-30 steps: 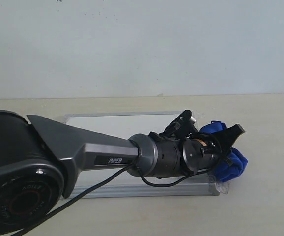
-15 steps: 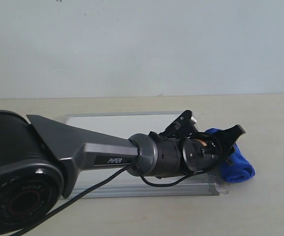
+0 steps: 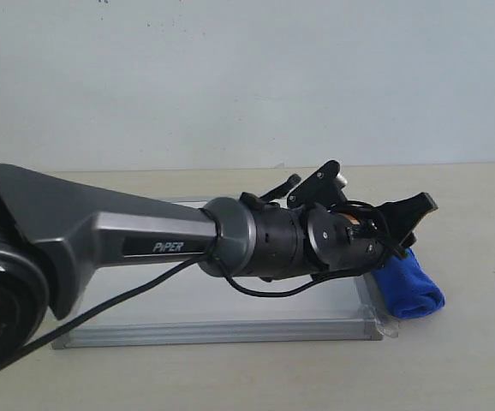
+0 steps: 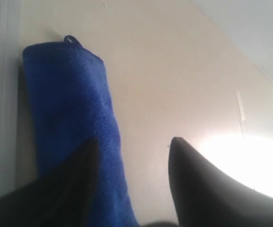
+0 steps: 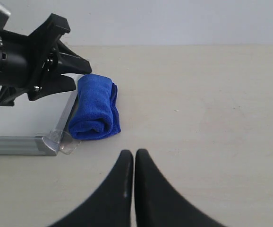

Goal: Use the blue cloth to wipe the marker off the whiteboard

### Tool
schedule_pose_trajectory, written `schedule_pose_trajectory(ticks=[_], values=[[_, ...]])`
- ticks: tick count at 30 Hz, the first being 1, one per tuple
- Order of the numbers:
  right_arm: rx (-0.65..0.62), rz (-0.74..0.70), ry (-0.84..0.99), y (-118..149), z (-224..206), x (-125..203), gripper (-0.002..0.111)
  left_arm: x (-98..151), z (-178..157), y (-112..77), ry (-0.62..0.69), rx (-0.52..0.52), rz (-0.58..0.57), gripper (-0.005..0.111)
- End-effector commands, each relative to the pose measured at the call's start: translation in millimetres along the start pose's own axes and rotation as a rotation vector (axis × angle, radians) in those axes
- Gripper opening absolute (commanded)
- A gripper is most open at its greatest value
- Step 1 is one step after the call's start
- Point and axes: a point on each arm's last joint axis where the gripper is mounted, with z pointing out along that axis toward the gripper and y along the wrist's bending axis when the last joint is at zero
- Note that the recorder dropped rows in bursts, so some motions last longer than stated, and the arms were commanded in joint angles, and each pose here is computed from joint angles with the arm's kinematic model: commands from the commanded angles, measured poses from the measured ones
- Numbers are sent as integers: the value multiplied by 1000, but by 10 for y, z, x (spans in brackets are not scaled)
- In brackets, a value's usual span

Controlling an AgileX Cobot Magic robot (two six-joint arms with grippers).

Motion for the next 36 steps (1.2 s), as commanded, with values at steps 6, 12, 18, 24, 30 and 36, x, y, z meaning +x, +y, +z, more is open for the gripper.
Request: schedule_pose_trajectory(ticks=[6, 12, 18, 24, 30, 36], values=[[7, -3, -9, -4, -5, -8, 1, -34, -344, 52, 20, -39, 94, 45], [7, -3, -9, -4, -5, -8, 1, -58, -653, 50, 10, -48, 212, 45], [7, -3, -9, -4, -5, -8, 1, -23, -1073, 110, -18, -62, 336, 45], [7, -3, -9, -4, -5, -8, 1, -25, -1452, 192, -44, -66, 389, 45], [7, -3, -9, -4, -5, -8, 1, 15, -1670, 293, -30, -84, 434, 45], [7, -3, -9, -4, -5, -8, 1, 82, -1727, 341, 43, -101, 431, 45]])
